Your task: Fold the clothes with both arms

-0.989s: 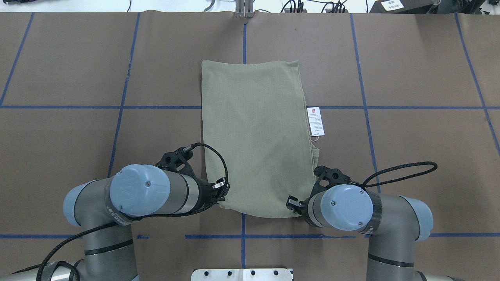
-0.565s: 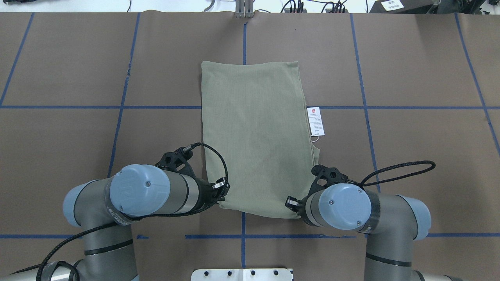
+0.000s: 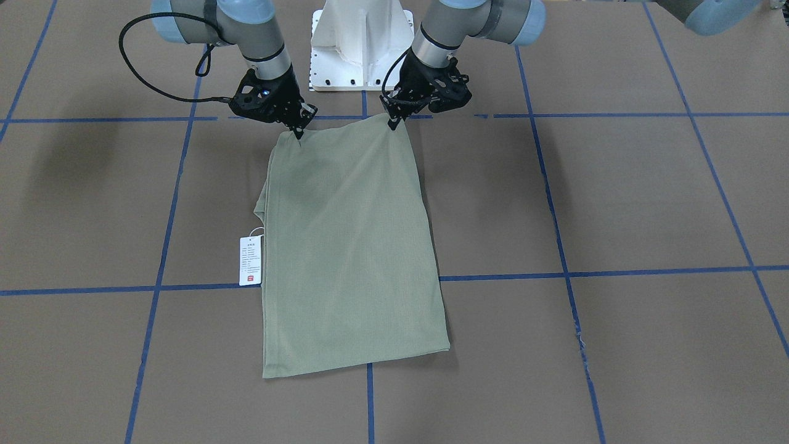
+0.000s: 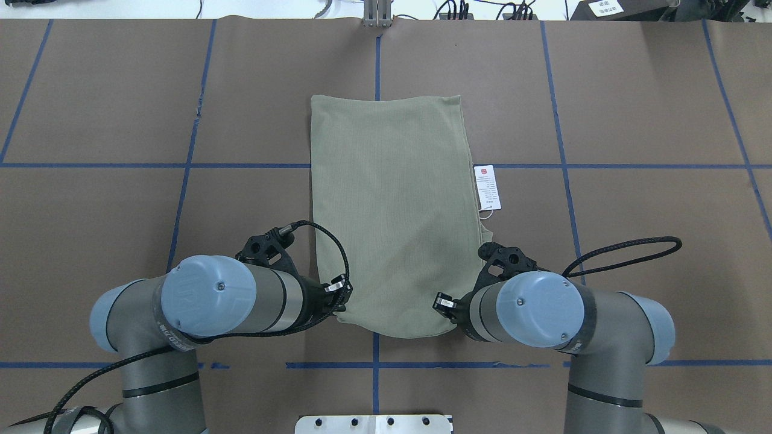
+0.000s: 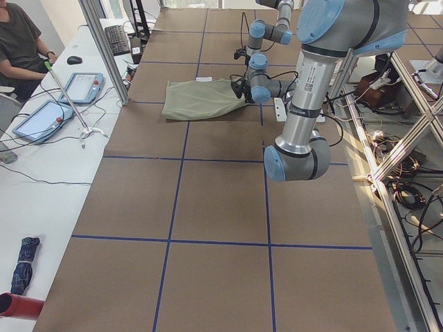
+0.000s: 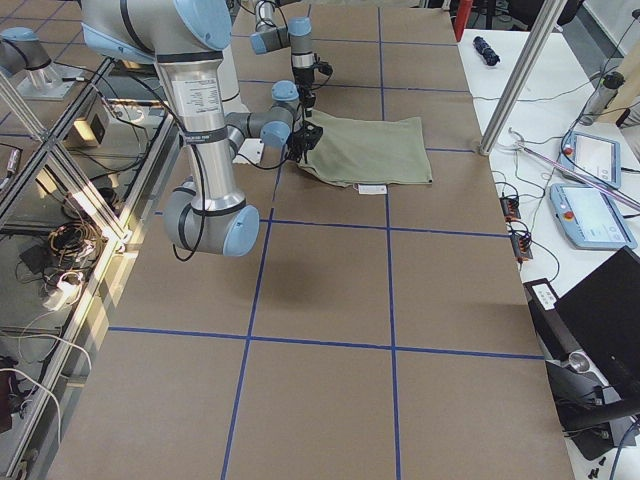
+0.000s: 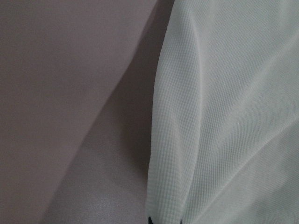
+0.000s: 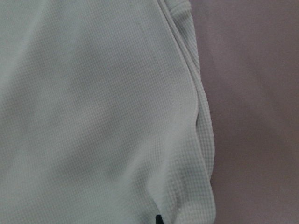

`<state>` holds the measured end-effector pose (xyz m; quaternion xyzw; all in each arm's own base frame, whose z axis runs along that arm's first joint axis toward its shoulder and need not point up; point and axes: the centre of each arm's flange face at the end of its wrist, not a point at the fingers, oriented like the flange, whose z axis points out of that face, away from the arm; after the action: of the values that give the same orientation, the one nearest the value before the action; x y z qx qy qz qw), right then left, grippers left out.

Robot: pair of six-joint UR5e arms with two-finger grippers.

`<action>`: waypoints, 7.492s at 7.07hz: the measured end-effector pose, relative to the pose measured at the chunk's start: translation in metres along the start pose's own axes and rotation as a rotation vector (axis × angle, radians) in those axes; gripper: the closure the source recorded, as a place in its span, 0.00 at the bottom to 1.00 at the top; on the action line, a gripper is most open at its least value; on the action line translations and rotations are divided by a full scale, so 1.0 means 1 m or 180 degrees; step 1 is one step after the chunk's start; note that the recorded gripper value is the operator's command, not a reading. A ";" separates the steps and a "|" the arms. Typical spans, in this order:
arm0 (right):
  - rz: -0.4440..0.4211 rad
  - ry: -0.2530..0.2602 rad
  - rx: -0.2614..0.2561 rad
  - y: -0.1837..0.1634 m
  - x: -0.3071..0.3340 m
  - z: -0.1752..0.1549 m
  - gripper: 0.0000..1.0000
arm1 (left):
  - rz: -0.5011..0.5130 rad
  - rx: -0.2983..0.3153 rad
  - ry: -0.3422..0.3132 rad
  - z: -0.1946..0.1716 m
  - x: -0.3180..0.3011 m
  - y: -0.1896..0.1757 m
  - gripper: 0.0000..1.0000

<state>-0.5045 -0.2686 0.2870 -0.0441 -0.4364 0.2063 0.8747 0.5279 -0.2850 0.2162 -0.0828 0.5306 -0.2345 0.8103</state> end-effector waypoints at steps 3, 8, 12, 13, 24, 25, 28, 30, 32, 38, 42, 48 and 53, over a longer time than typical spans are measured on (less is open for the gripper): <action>-0.0031 -0.0244 -0.0175 0.006 0.012 -0.061 1.00 | 0.0070 -0.0122 -0.0212 -0.026 -0.021 0.039 1.00; -0.0016 -0.0511 -0.0288 -0.006 -0.003 -0.105 1.00 | 0.0085 -0.0045 -0.0298 -0.070 -0.009 0.039 1.00; 0.0231 -0.0552 0.0193 -0.097 -0.059 -0.087 1.00 | 0.0035 0.0441 -0.0177 -0.044 0.027 -0.064 1.00; 0.0300 -0.0474 0.0286 -0.120 -0.063 -0.075 1.00 | 0.0002 0.0511 -0.0138 -0.037 0.030 -0.084 1.00; 0.0621 -0.0470 0.0040 -0.257 -0.136 -0.041 0.00 | 0.0456 0.1027 -0.0247 -0.028 0.072 -0.299 0.00; 0.0443 -0.0494 -0.0051 -0.242 -0.140 -0.044 0.00 | 0.0618 0.0982 -0.0302 -0.044 0.056 -0.320 0.00; -0.0659 -0.0238 0.0041 -0.159 -0.160 0.007 0.00 | 0.1227 0.1040 -0.0435 -0.110 -0.003 -0.374 0.00; -0.1037 0.0185 0.0097 -0.147 -0.202 0.033 0.00 | 0.1358 0.1011 -0.0388 -0.148 -0.018 -0.391 0.00; -0.1176 0.0371 0.0162 -0.158 -0.227 0.061 0.00 | 0.1347 0.1047 -0.0367 -0.169 -0.025 -0.400 0.00; -0.1274 0.0134 0.0740 -0.265 -0.270 0.079 0.00 | 0.1348 0.1086 -0.0352 -0.184 -0.031 -0.402 0.00; -0.1354 0.0033 0.0440 -0.331 -0.183 -0.007 0.00 | 0.1808 0.0873 -0.0415 -0.190 -0.083 -0.397 0.00; -0.1815 0.0079 0.0029 -0.496 0.263 -0.192 0.00 | 0.2898 0.0648 -0.1237 -0.314 -0.298 -0.470 0.00; -0.1754 0.0149 -0.0107 -0.486 0.417 -0.213 0.00 | 0.2611 0.0347 -0.1071 -0.321 -0.376 -0.481 0.00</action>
<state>0.0419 -0.5227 0.5917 0.0570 -0.4150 -0.0478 0.9068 -0.0243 -0.4937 0.5733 0.1403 0.3672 0.0954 0.9145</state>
